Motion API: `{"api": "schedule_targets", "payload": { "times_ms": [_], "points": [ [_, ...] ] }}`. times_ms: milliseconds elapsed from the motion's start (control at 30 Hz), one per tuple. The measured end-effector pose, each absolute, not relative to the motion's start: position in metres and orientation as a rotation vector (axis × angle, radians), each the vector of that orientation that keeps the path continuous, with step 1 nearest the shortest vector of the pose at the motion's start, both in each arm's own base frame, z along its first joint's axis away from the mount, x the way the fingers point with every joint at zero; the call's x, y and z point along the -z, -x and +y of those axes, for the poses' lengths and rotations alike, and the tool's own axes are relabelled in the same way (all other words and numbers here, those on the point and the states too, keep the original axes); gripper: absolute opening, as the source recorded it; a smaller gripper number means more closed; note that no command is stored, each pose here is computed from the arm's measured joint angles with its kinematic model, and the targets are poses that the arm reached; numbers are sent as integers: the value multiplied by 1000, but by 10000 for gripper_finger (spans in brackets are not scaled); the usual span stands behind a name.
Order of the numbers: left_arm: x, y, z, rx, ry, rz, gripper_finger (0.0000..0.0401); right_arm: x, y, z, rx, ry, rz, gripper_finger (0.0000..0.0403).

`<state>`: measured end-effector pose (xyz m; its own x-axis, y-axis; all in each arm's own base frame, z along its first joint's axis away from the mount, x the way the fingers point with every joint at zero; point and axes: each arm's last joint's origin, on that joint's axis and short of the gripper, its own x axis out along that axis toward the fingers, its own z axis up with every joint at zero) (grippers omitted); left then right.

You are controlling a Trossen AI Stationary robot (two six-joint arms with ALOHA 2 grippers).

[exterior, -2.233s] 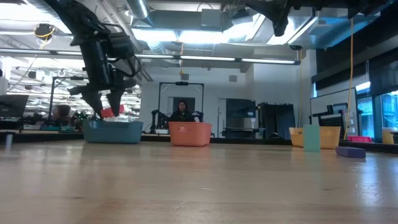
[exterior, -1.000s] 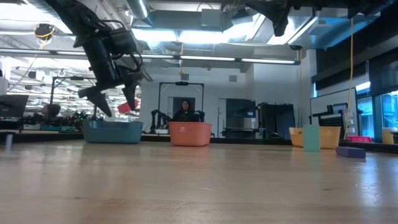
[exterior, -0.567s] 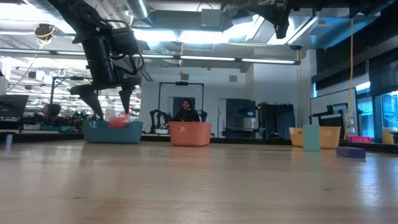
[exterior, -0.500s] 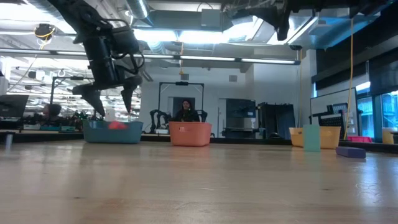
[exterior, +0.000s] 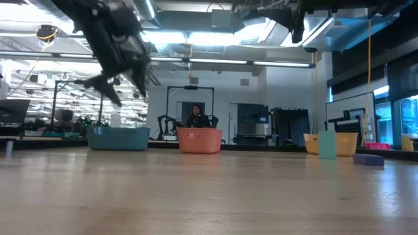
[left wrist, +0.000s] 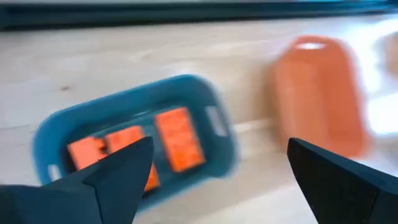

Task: Sort & place blocks by color
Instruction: Put the top right violet block into the orange bin

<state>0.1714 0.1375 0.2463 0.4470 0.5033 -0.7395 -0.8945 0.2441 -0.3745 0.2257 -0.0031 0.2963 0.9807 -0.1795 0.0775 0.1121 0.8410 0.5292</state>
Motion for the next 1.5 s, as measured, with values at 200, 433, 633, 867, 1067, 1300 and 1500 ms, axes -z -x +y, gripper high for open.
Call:
{"api": "schedule_targets", "payload": {
  "times_ms": [200, 433, 633, 867, 1067, 1300, 1500],
  "points": [
    [-285, -162, 96, -865, 810, 353, 362, -296, -226, -3, 155, -543, -125, 280],
    [-318, -165, 34, -358, 623, -23, 359, -296, -226, -3, 159, -472, -119, 280],
    [-298, -166, -6, -111, 562, -314, 359, -296, -226, -3, 151, -469, -117, 280],
    [-278, -166, -15, -138, 389, -228, 359, -296, -226, -1, 84, -469, -102, 280],
    [-278, -166, -15, -159, 194, -200, 356, -296, -226, -1, 72, -469, -99, 280],
    [-278, -166, -14, -198, 107, -192, 321, -296, -226, 0, 70, -469, -98, 280],
    [-278, -166, -14, -203, 115, -194, 316, -300, -228, 0, 91, -691, -3, 280]
  ]
}}
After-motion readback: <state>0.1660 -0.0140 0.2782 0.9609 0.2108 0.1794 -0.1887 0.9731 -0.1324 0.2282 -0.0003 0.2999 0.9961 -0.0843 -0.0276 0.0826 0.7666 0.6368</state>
